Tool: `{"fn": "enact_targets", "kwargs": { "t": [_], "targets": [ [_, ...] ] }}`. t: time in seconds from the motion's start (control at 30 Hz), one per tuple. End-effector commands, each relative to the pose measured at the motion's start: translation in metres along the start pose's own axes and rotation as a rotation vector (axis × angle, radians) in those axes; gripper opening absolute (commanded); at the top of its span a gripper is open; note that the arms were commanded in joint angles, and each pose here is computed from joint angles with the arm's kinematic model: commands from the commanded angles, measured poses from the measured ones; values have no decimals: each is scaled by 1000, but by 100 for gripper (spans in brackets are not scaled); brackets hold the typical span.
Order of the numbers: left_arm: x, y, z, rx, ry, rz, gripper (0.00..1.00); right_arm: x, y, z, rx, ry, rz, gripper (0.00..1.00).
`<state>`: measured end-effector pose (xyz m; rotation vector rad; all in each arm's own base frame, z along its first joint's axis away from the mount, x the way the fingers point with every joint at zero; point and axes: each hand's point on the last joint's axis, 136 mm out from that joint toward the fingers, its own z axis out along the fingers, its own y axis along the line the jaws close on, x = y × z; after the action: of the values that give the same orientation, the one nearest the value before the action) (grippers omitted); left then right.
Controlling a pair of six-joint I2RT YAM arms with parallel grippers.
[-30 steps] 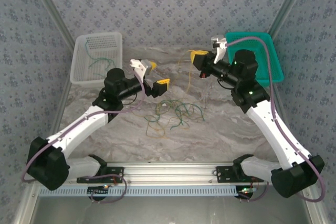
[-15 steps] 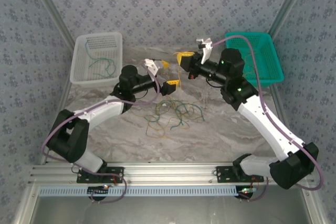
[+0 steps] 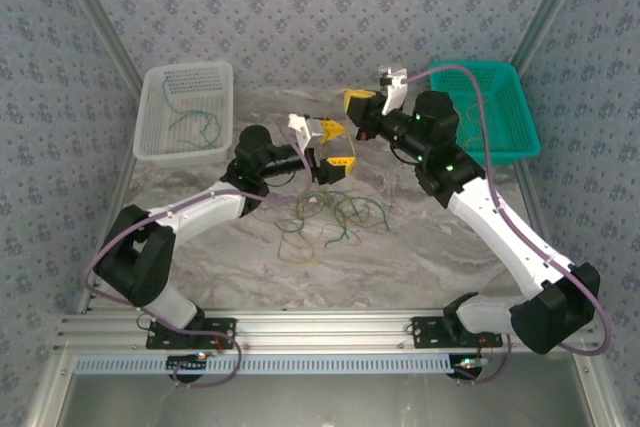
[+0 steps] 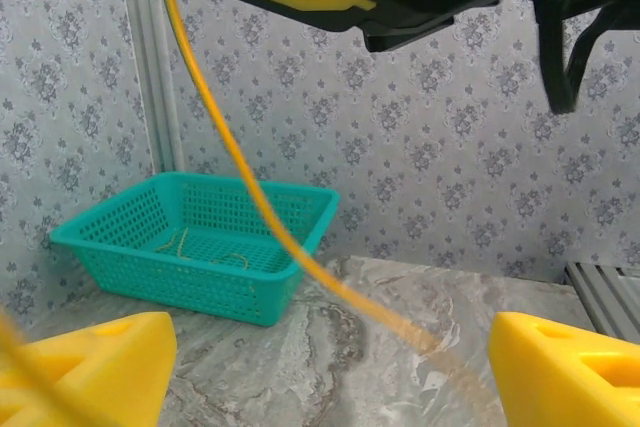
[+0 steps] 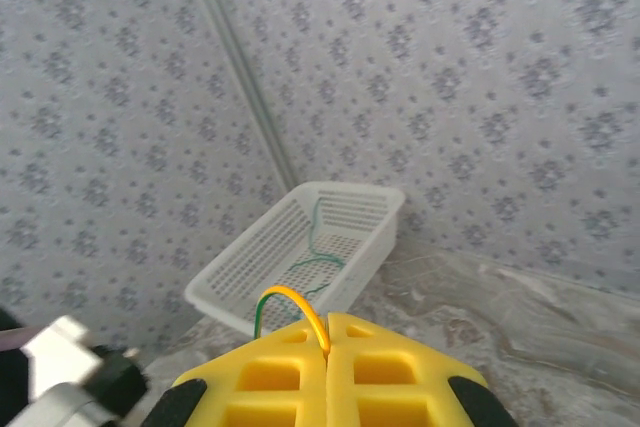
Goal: Untangle the cables
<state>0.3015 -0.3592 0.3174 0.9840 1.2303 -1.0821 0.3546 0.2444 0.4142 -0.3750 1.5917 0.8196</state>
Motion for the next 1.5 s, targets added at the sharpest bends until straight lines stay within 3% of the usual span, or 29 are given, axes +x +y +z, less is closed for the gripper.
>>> {"fn": "enact_targets", "kwargs": {
  "t": [0.0,0.5,0.7,0.8,0.9,1.0,1.13,1.3,1.37,1.47],
  "targets": [
    [-15,-12,-9,26,-13,41,81,-16,-14,-14,78,-48,-36,0],
    [-9,-10,14,44,19,2,90,-18,14,-3,-49,-87,50,0],
    [6,-9,16,31,43,-18,79,-35,11,-10,-59,-143,106,0],
    [14,-5,12,1,57,-24,70,-29,-12,-22,-10,-152,170,0],
    [20,-5,11,0,68,-29,48,-34,-29,-35,30,-177,206,0],
    [23,-1,10,-12,83,-37,17,-34,-36,-44,58,-175,212,0],
    [22,11,1,-60,84,-58,0,-40,-52,-66,132,-208,212,0],
    [12,16,-5,-75,52,-63,0,-36,-71,-82,190,-199,226,0],
    [10,18,-2,-71,49,-70,16,-34,-68,-79,178,-187,220,0],
    [7,17,5,-47,37,-73,11,-33,-64,-74,165,-179,199,0]
  ]
}}
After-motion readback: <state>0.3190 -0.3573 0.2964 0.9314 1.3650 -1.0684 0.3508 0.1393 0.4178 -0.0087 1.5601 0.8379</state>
